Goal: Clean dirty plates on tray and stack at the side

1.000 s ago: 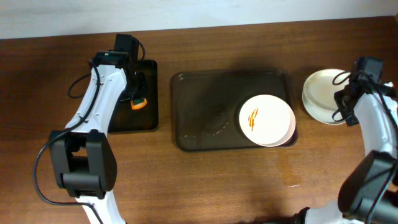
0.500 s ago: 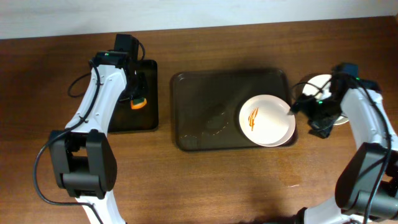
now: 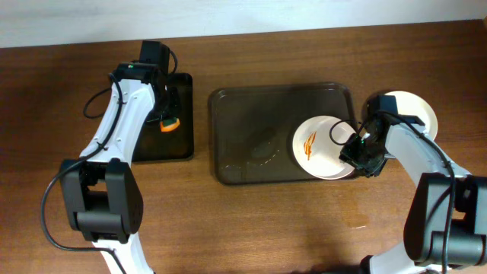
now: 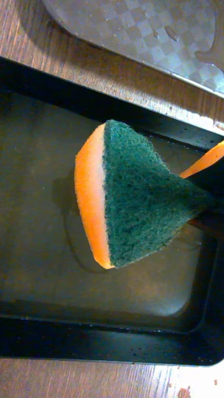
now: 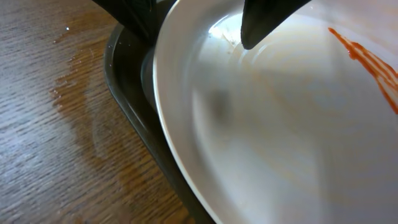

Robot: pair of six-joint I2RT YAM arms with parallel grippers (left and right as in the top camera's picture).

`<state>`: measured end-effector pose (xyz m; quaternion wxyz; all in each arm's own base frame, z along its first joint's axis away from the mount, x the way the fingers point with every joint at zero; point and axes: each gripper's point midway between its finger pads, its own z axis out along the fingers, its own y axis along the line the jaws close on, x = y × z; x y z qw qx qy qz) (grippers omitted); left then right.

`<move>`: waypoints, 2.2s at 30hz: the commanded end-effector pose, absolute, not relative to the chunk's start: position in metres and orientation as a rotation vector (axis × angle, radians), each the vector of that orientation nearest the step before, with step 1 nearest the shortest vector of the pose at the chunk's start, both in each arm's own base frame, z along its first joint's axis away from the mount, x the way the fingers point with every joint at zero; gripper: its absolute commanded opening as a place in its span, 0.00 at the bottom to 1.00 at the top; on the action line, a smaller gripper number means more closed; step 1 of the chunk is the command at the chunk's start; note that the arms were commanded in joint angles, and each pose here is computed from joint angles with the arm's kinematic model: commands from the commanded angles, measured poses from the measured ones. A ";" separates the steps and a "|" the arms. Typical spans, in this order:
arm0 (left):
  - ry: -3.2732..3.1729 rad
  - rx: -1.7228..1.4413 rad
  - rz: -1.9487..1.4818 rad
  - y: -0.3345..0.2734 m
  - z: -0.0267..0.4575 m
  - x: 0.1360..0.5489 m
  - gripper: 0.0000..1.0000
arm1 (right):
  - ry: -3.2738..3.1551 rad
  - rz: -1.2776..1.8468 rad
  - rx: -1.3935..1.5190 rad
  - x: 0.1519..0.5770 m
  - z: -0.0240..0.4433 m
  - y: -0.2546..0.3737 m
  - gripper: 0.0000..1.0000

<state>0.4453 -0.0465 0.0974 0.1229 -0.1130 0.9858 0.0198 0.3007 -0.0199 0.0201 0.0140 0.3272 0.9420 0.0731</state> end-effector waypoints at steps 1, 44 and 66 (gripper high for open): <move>2.887 -0.306 0.053 -0.048 0.095 0.445 0.00 | 2.954 0.206 1.025 0.301 0.007 -0.019 0.44; 2.895 -0.303 0.016 -0.052 0.093 0.444 0.00 | 3.083 0.194 0.453 0.366 -0.011 0.052 0.29; 2.927 -0.095 -0.121 -0.036 0.013 0.469 0.50 | 3.051 0.254 0.209 0.370 -0.019 0.079 0.04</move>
